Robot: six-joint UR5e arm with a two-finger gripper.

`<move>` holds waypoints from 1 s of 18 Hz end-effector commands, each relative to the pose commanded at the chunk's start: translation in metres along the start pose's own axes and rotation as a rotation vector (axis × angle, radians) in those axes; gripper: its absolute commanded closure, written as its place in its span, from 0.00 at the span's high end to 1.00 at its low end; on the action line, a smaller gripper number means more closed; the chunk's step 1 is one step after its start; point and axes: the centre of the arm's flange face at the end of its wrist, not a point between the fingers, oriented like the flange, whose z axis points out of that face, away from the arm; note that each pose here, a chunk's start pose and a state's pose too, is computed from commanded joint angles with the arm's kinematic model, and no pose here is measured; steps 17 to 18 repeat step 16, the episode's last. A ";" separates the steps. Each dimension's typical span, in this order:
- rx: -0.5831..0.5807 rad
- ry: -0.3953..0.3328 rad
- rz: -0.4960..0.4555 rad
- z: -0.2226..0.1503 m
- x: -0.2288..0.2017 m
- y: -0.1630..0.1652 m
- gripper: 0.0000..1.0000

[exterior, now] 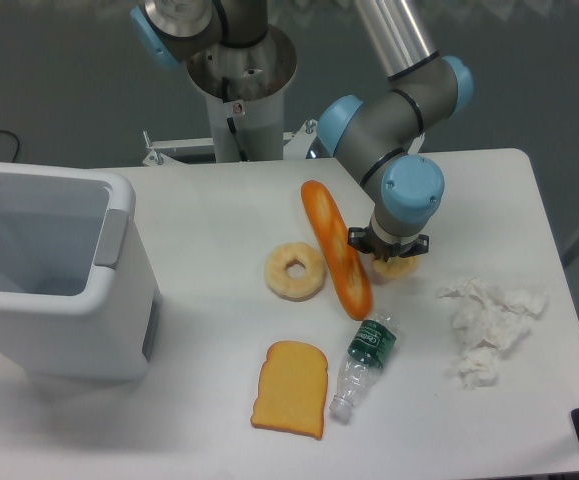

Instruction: Pick up the round bread

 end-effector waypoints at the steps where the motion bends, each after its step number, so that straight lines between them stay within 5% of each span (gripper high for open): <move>1: 0.032 -0.028 -0.004 -0.020 -0.011 -0.007 0.00; 7: 0.105 -0.084 0.109 -0.093 -0.046 -0.042 0.00; 11: 0.093 -0.074 0.328 -0.141 -0.060 -0.043 0.00; 18: 0.173 -0.057 0.350 -0.171 -0.076 -0.037 0.00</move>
